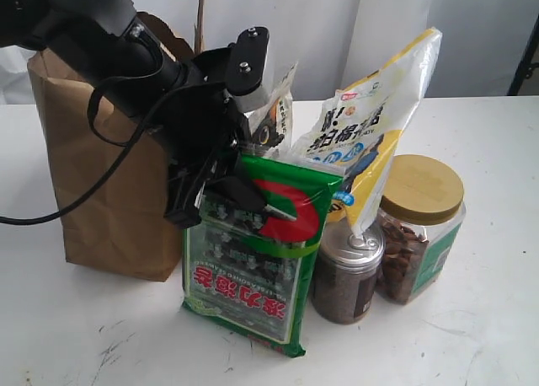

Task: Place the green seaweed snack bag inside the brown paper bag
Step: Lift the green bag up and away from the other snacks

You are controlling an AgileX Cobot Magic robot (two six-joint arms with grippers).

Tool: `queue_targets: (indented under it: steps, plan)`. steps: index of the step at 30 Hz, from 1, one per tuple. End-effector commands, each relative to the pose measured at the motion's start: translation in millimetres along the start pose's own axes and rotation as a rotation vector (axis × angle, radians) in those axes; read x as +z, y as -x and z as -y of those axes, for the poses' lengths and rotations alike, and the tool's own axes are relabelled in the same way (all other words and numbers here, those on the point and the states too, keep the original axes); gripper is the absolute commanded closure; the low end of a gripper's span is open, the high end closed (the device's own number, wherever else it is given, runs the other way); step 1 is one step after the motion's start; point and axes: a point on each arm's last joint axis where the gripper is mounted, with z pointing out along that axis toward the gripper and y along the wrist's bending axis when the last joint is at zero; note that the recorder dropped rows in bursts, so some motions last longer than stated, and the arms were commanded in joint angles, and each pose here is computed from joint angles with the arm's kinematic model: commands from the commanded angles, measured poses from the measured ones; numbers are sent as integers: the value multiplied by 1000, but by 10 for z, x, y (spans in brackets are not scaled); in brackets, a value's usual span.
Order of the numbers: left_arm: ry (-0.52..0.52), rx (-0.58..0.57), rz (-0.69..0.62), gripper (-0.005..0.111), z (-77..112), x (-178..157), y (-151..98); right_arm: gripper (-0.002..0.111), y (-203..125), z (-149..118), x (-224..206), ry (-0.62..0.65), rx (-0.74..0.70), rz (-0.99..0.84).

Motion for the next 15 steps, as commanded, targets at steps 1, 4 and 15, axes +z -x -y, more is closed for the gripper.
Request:
queue_targets:
  steps: [1, 4, 15]
  plan:
    - [0, -85, 20, 79, 5, -7, 43, 108, -6, 0, -1, 2, 2, 6]
    - [40, -148, 53, 79, -34, -9, 70, 108, -6, 0, -1, 2, 2, 6]
    - [91, -210, 49, 79, -24, -99, 97, 108, -6, 0, -1, 2, 2, 6]
